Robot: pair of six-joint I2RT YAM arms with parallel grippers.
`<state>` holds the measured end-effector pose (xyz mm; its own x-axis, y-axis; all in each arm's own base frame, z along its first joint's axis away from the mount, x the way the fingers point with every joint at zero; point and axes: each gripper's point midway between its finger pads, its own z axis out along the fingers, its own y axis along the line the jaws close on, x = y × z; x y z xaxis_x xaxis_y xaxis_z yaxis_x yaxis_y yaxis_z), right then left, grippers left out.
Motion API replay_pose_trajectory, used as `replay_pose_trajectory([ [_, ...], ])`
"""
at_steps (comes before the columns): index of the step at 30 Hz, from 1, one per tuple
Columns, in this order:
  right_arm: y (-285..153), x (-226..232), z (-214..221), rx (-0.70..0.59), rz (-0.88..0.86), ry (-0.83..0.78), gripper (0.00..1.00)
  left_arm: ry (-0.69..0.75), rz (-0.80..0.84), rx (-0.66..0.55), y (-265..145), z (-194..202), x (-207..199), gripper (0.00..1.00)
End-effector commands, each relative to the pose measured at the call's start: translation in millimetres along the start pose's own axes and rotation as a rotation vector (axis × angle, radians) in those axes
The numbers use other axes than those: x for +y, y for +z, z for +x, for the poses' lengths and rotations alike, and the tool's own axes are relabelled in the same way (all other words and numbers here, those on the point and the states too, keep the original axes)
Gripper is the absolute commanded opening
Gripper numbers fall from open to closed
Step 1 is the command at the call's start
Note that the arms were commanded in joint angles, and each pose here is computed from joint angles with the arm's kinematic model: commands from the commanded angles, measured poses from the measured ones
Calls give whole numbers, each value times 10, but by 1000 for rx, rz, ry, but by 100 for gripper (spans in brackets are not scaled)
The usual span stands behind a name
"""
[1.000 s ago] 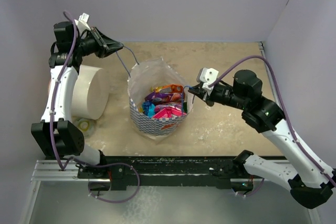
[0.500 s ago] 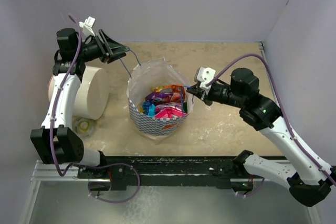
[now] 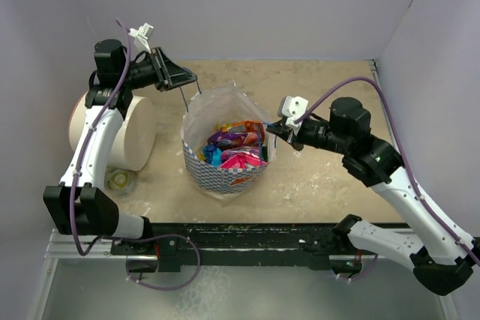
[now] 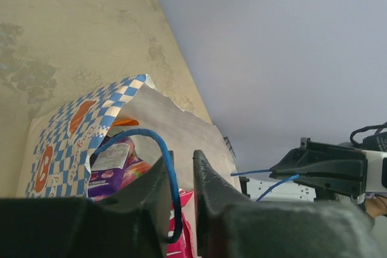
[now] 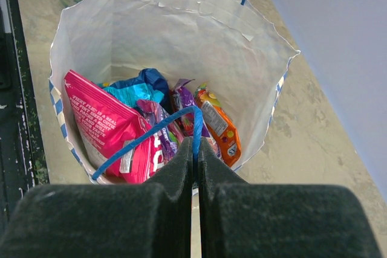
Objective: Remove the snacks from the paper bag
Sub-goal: Adjust the paper bag at the center of the board.
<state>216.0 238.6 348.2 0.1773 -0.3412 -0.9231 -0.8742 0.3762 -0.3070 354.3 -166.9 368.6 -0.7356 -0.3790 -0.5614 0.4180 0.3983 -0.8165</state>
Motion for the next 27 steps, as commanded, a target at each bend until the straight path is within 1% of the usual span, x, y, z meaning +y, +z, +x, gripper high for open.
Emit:
replay_pose_trajectory([
  [1, -117, -140, -360, -112, 63, -56, 0, 92, 63, -43, 29, -259, -224, 15],
  [4, -81, -105, -375, -119, 33, -56, 0, 134, 74, -94, 28, -471, -386, 0],
  [7, -23, -132, -442, -148, 29, -72, 0, 197, 42, -146, -8, -703, -531, 0],
  [9, 50, -30, -496, -185, -42, -72, 0, 219, 19, -173, -30, -848, -579, 0],
  [13, 218, 79, -624, -257, -138, -7, 0, 218, 42, -216, -67, -1080, -661, 0],
  [15, 296, 84, -670, -282, -152, 16, 0, 220, 64, -223, -71, -1135, -719, 0],
  [17, 373, 99, -669, -283, -167, 22, 0, 211, 87, -222, -58, -1140, -743, 0],
  [19, 438, 151, -598, -256, -195, 32, 0, 187, 125, -207, -60, -1077, -779, 0],
  [22, 470, 293, -395, -200, -246, 58, 0, 163, 149, -188, -87, -949, -792, 0],
  [27, 335, 588, 32, -125, -292, 144, 1, 121, 194, -157, -97, -726, -838, 0],
])
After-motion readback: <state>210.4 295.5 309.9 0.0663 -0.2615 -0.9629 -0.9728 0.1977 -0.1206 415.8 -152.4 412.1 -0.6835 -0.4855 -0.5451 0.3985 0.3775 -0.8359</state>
